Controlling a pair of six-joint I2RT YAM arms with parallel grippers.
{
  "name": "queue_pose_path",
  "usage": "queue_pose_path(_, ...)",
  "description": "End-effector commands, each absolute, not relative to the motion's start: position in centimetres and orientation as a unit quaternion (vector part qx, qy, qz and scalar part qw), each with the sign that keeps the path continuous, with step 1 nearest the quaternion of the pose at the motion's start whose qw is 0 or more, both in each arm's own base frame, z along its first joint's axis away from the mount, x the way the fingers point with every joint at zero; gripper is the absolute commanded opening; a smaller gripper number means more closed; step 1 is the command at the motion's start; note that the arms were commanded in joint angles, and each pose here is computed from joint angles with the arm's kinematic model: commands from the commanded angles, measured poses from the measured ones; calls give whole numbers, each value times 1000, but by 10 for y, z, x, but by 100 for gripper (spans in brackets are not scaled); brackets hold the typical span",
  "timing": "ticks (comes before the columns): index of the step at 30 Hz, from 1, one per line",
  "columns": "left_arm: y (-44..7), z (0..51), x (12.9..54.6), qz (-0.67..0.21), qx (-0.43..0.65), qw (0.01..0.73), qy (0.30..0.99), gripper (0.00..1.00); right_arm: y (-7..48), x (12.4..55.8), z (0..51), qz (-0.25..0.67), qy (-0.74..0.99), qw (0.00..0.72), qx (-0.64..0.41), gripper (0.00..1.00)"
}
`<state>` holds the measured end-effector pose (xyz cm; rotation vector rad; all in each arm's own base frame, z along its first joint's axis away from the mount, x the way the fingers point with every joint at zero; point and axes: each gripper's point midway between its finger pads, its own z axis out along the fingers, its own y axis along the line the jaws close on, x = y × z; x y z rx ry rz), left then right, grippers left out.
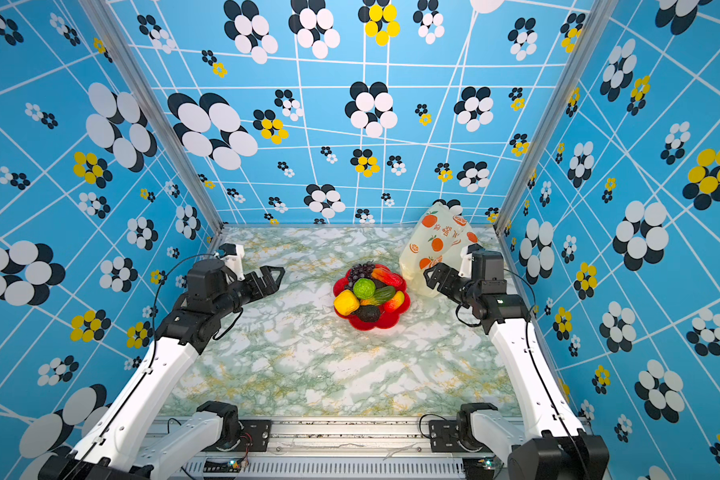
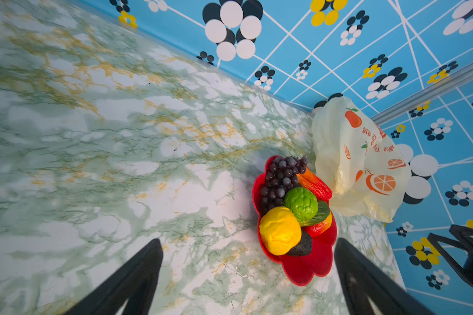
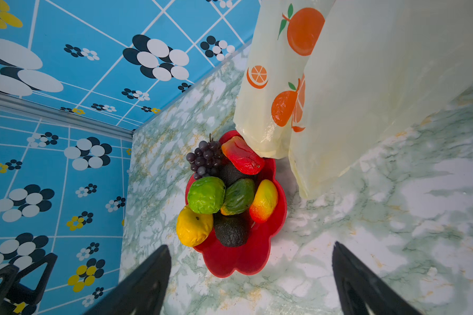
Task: Place the fruits into the plastic bag
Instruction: 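Raise both arms and reach both grippers toward the red fruit bowl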
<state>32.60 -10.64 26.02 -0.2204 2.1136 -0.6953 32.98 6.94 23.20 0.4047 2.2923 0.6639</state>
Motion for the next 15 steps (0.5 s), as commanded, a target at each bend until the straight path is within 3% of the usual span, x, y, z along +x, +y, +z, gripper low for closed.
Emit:
queue_pose_path(1, -133, 263, 329, -301, -63, 418, 855, 99, 77, 328, 225, 279, 889, 326, 158, 91)
queue_pose_path(15, -202, 212, 343, -350, -15, 315, 882, 99, 97, 330, 151, 314, 902, 232, 187, 64)
